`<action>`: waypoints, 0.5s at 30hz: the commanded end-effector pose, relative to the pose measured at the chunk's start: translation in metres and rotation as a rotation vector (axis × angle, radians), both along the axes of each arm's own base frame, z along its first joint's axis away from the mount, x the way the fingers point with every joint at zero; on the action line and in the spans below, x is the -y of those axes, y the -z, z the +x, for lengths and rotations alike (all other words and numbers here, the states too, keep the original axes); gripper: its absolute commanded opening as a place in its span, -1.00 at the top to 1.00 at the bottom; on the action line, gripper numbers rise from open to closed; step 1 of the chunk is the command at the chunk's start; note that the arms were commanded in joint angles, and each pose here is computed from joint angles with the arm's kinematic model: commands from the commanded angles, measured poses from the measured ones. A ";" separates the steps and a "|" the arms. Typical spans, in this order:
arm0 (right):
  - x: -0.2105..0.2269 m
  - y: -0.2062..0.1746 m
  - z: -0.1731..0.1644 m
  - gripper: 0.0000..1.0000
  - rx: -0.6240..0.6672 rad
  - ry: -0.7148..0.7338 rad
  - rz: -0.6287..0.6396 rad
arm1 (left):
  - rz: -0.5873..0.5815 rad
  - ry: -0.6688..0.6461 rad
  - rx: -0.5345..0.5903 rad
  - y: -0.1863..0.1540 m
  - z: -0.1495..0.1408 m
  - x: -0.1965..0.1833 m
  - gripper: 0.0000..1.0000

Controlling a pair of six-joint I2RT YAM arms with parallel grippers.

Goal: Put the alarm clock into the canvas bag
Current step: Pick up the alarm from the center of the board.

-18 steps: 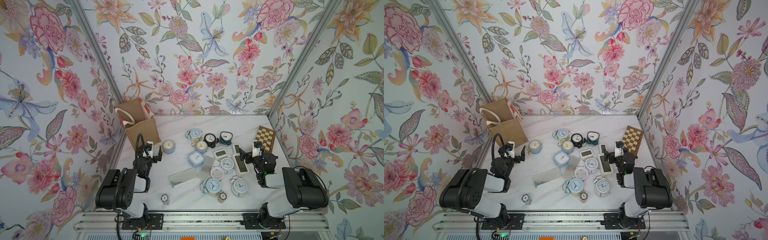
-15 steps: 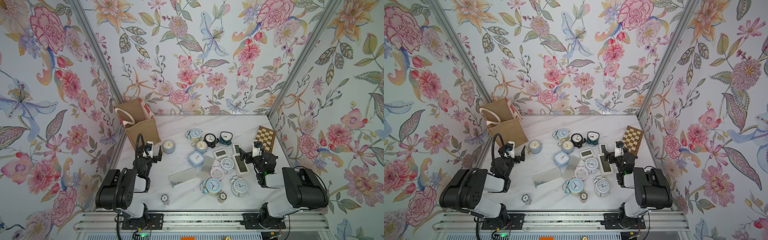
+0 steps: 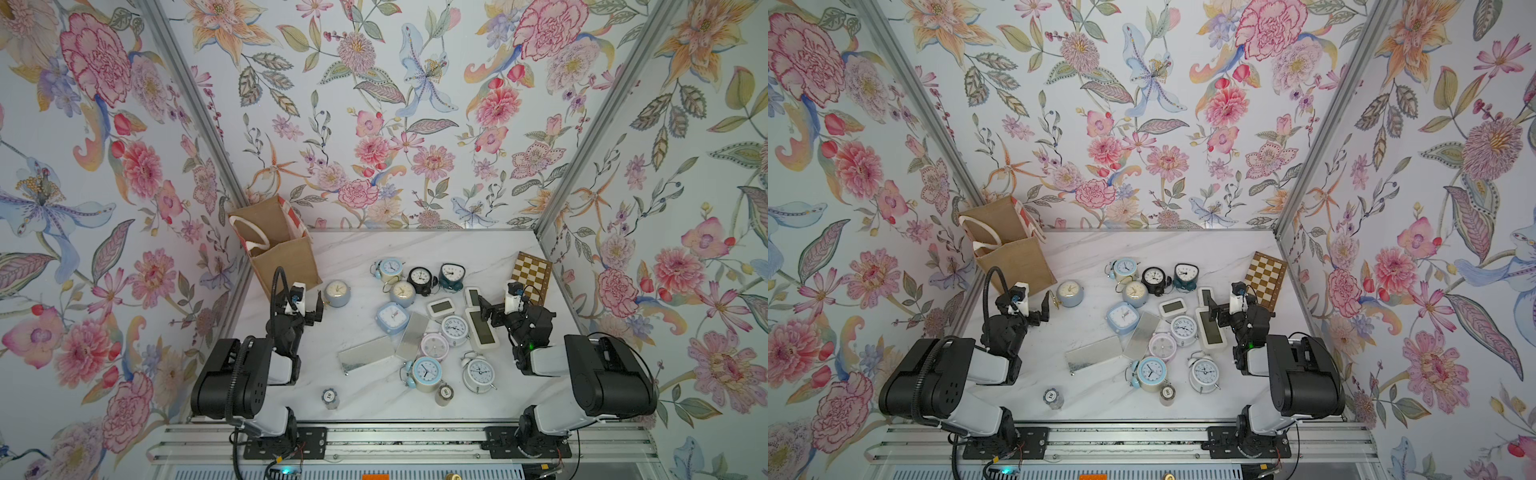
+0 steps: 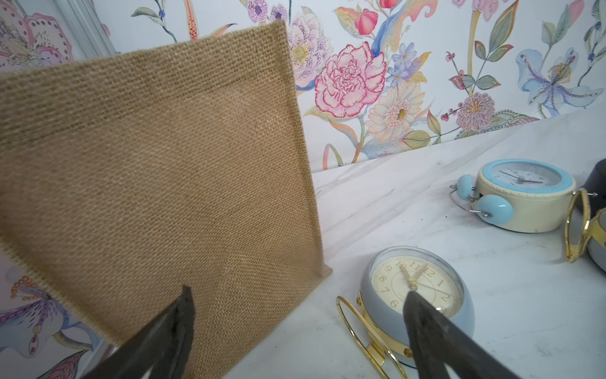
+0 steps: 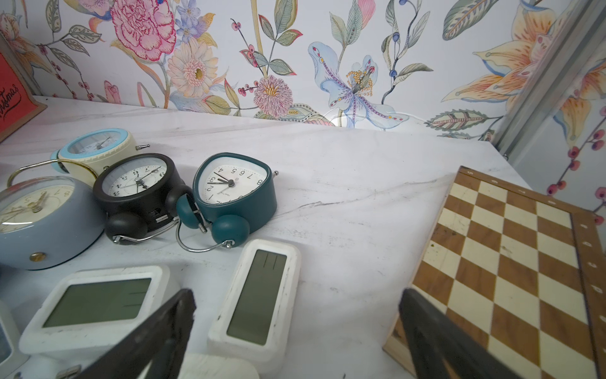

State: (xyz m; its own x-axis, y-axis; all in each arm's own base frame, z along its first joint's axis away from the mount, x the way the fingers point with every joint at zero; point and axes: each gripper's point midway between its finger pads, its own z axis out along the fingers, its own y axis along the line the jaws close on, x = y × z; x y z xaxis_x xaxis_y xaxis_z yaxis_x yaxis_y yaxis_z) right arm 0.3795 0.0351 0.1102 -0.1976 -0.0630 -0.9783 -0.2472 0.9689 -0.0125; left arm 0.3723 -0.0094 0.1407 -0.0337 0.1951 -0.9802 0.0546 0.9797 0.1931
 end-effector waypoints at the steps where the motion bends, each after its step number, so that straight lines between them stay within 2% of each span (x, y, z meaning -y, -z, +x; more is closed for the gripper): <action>1: 0.012 0.002 0.001 -0.98 -0.006 0.064 0.006 | -0.016 -0.052 0.030 -0.007 0.000 -0.010 -0.98; 15: 0.012 0.002 0.002 -0.98 -0.005 0.067 0.005 | -0.014 -0.053 0.026 -0.006 0.001 -0.010 -0.99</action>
